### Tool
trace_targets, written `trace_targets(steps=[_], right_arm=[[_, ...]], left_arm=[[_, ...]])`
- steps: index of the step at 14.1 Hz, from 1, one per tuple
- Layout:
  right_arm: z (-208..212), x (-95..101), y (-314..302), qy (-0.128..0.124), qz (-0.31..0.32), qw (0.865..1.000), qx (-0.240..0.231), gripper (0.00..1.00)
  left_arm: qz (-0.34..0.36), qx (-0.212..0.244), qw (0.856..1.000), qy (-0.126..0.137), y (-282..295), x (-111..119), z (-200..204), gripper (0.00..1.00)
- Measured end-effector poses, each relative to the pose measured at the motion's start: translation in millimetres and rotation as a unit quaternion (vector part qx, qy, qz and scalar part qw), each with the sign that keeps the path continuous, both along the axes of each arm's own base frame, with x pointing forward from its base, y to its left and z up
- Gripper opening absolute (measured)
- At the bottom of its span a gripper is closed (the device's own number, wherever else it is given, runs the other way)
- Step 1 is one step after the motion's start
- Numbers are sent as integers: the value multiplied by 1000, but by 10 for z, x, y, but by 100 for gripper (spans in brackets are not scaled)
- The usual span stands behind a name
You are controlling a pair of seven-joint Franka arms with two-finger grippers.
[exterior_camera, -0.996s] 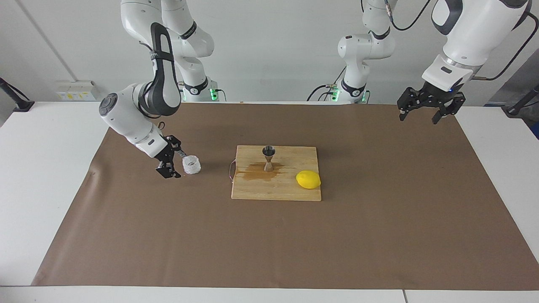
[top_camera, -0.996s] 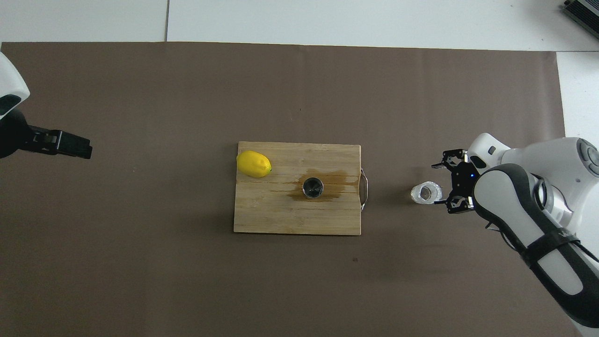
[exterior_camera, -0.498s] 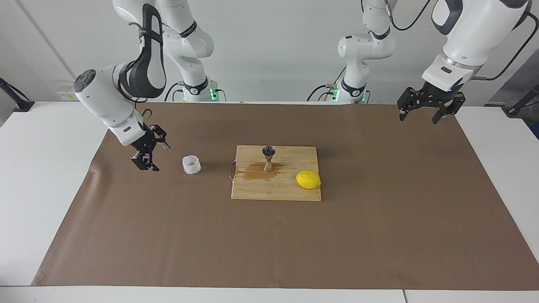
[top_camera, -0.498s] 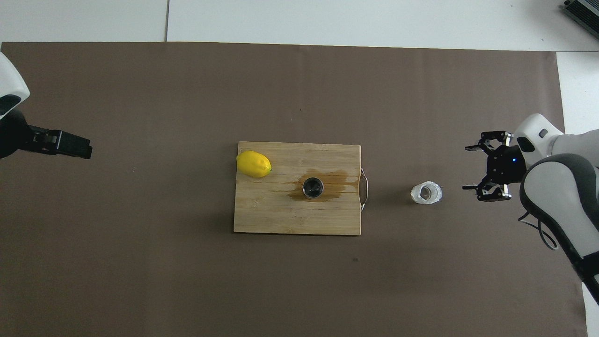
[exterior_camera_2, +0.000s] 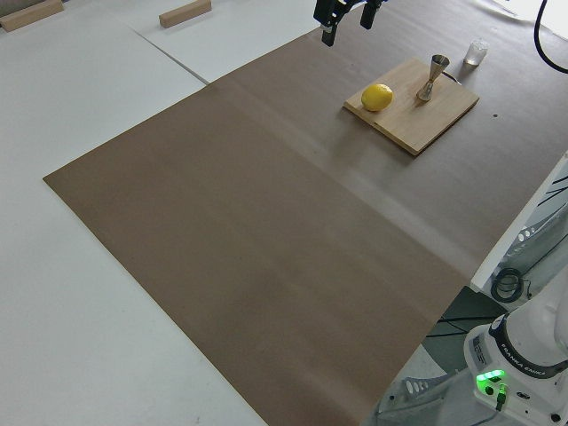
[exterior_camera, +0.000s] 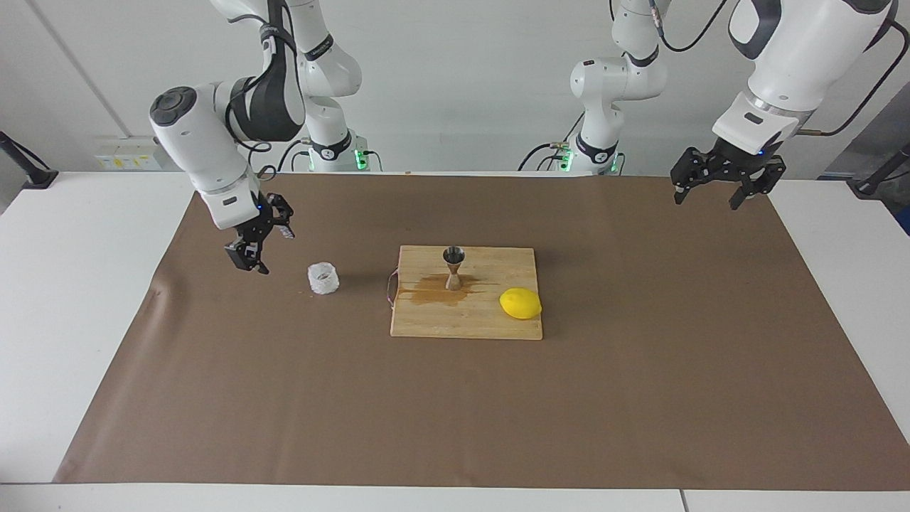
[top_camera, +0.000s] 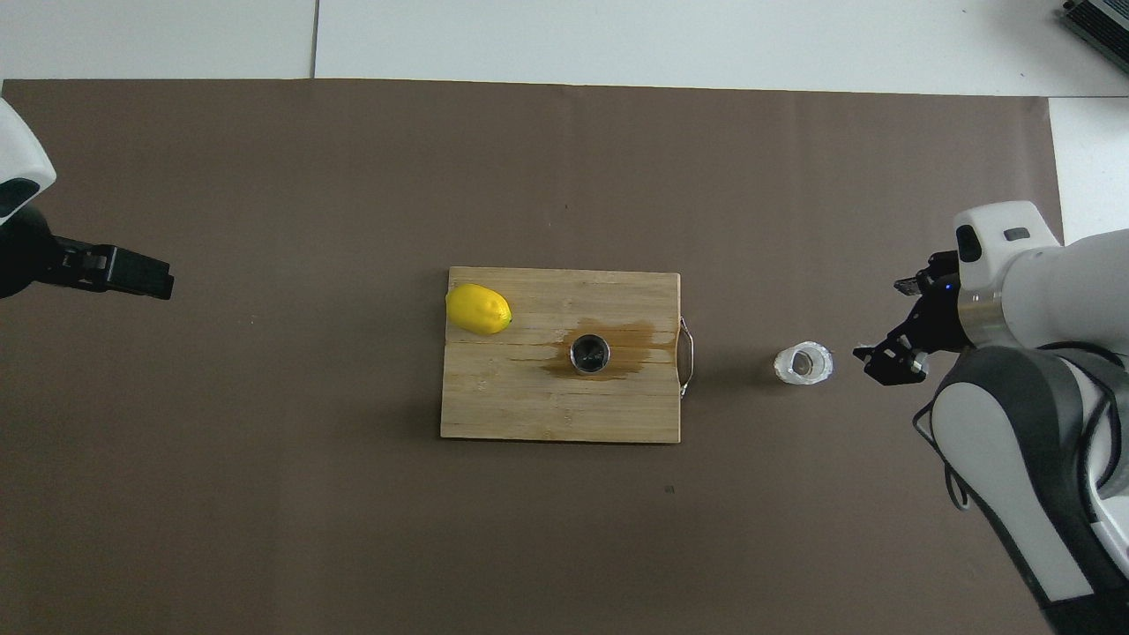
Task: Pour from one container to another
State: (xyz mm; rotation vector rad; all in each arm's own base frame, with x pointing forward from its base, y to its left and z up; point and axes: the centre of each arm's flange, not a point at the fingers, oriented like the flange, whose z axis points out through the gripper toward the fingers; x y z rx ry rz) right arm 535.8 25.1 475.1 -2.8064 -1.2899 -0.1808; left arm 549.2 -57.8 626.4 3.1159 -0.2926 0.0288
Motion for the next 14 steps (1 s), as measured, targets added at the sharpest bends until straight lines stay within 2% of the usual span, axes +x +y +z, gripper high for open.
trace_targets(steps=[2,5,9,14], right_arm=[[127,38,58,-3,-78,997,-3,100],[368,81,199,-6,-194,981,-12,100],[729,111,258,6,-339,941,-1,100],[1161,172,262,26,-440,898,4,100]], left_arm=[[0,0,1000,0,0,0,0,100],[0,0,1000,0,0,0,0,100],[0,0,1000,0,0,0,0,100],[0,0,1000,0,0,0,0,100]])
